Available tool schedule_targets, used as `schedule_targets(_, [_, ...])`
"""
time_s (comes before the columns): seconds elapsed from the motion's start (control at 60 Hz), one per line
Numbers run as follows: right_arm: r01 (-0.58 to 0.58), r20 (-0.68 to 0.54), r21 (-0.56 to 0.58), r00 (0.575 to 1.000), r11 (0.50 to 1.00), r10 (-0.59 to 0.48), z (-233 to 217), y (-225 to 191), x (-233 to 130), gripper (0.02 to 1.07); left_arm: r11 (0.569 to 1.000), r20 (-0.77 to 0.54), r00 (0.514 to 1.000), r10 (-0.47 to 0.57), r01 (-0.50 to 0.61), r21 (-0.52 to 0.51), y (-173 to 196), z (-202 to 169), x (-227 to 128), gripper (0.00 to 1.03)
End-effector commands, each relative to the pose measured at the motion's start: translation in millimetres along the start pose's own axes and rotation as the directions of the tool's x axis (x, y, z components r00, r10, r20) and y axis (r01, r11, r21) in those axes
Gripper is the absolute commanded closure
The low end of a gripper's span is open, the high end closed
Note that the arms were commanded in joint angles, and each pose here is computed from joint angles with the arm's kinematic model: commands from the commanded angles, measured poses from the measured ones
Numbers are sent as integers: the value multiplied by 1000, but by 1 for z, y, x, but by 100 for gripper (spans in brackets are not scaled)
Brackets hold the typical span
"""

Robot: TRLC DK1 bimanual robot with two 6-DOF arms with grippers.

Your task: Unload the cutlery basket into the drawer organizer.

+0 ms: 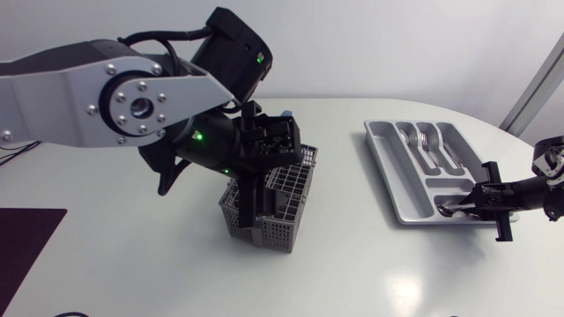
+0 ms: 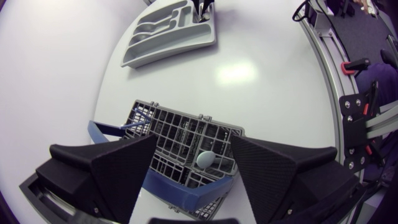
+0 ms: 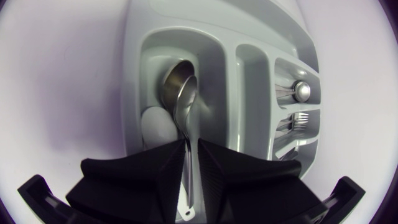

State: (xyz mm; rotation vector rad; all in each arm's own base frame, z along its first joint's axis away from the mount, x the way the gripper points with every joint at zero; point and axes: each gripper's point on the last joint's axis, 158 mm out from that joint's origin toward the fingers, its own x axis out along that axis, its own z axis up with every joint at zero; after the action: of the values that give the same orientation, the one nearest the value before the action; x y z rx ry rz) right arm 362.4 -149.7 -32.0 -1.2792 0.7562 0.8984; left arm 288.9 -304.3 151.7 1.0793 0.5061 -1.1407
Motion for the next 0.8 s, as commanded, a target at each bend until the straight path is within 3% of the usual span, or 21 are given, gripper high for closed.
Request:
schedule_targets(0.0, [-17,-1,-29,1000,999,17,3,10,7,65,999,-11,1000,-1,2,37,2,2,1,21])
schedule_targets(0.05, [-3,-2,-23,1000,1000,3,4,7,3,57,999,-20,1000,-5,6,35,0,-1,1,21])
schedule_targets(0.233, [58,39,13,998,998,-58,24,-4,-23,50,999,-67,997,-23,25,24,-12,-19,8,21])
schedule_targets(0.417, [62,103,89,992,994,-71,55,-9,-40,34,999,-103,994,-45,46,9,-21,-34,14,21])
schedule_targets(0.783, [-20,290,282,955,959,-65,171,-11,-78,34,1000,-68,998,12,-13,-10,-12,-33,-7,21])
